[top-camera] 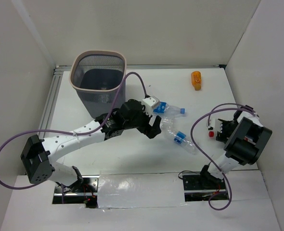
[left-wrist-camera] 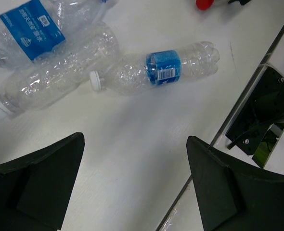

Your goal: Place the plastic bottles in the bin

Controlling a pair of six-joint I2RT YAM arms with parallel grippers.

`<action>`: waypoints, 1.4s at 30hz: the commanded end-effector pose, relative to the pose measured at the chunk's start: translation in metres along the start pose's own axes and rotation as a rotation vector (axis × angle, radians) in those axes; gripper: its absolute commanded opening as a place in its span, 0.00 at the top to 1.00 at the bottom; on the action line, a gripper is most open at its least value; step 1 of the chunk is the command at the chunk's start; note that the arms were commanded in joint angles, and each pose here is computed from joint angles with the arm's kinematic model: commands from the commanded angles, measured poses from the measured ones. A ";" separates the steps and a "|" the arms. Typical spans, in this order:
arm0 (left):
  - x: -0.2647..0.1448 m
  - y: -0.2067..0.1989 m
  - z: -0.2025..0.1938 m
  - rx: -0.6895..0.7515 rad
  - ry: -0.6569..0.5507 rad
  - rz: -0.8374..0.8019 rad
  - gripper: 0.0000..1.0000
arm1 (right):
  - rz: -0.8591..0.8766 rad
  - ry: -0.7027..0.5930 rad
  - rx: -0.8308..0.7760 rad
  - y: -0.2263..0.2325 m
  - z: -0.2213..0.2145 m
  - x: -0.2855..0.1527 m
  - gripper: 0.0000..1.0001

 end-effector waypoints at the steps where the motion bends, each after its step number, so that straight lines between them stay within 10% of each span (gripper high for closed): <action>1: 0.002 -0.003 0.001 -0.027 -0.039 0.018 0.00 | 0.005 0.009 -0.025 -0.010 -0.005 0.003 0.24; 3: 0.001 -0.003 -0.001 -0.036 -0.039 0.028 0.00 | 0.046 -0.024 -0.005 -0.006 -0.002 -0.009 0.47; 8: -0.006 0.001 -0.014 -0.046 -0.025 0.041 0.00 | -0.050 -0.078 -0.105 -0.020 0.019 -0.079 0.68; 28: -0.022 0.007 -0.064 -0.111 -0.031 0.031 0.00 | -0.769 -0.796 -0.431 -0.067 0.346 -0.215 0.74; 42: -0.041 0.009 -0.080 -0.130 -0.042 0.027 0.00 | -0.556 -1.390 -0.125 -0.078 0.509 -0.273 0.72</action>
Point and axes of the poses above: each gripper's point midway between its finger pads, its own x axis out along the fingers, its own y axis along the line the jaws close on, z = x × y, the point moved 9 cm from there along -x, back along the fingers
